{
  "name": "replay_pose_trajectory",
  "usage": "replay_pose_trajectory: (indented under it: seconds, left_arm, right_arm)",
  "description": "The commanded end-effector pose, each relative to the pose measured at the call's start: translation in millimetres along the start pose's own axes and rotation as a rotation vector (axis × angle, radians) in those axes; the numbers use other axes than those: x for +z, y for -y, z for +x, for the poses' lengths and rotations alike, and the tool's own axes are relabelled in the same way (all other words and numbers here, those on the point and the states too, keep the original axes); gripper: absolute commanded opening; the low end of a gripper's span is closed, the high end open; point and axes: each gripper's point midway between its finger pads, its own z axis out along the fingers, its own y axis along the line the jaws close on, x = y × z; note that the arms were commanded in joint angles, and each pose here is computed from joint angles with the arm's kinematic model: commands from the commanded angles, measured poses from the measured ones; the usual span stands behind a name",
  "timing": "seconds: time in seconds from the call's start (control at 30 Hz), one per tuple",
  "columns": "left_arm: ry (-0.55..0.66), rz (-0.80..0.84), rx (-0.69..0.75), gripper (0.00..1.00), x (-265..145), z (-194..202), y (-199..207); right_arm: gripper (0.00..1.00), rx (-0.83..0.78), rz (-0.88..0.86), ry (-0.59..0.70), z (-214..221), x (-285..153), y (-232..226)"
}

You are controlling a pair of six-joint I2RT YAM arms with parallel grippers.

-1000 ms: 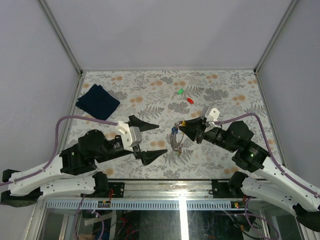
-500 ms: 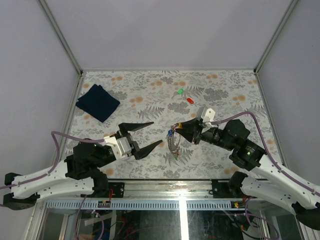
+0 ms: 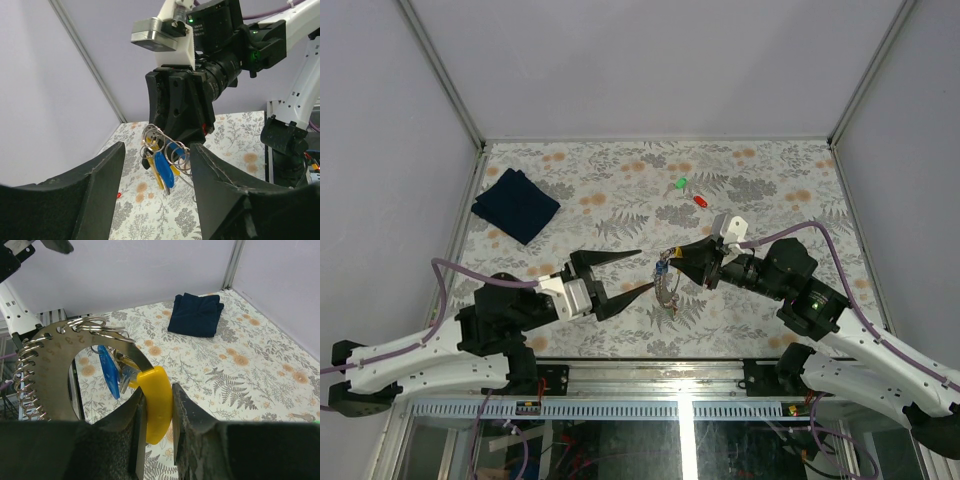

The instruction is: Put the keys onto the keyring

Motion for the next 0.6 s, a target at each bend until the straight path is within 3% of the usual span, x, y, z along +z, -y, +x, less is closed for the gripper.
replay_pose_trajectory:
  seconds: [0.0,0.57]
  left_arm:
    - [0.049,0.021,0.019,0.55,2.7,-19.3,-0.6]
    - [-0.017,0.035,0.046,0.46,7.8,-4.8,1.1]
  right_arm:
    - [0.01,-0.025,-0.001,0.153,-50.4,0.2,-0.5]
    - [0.01,-0.024,-0.004,0.162,-52.5,-1.1,-1.5]
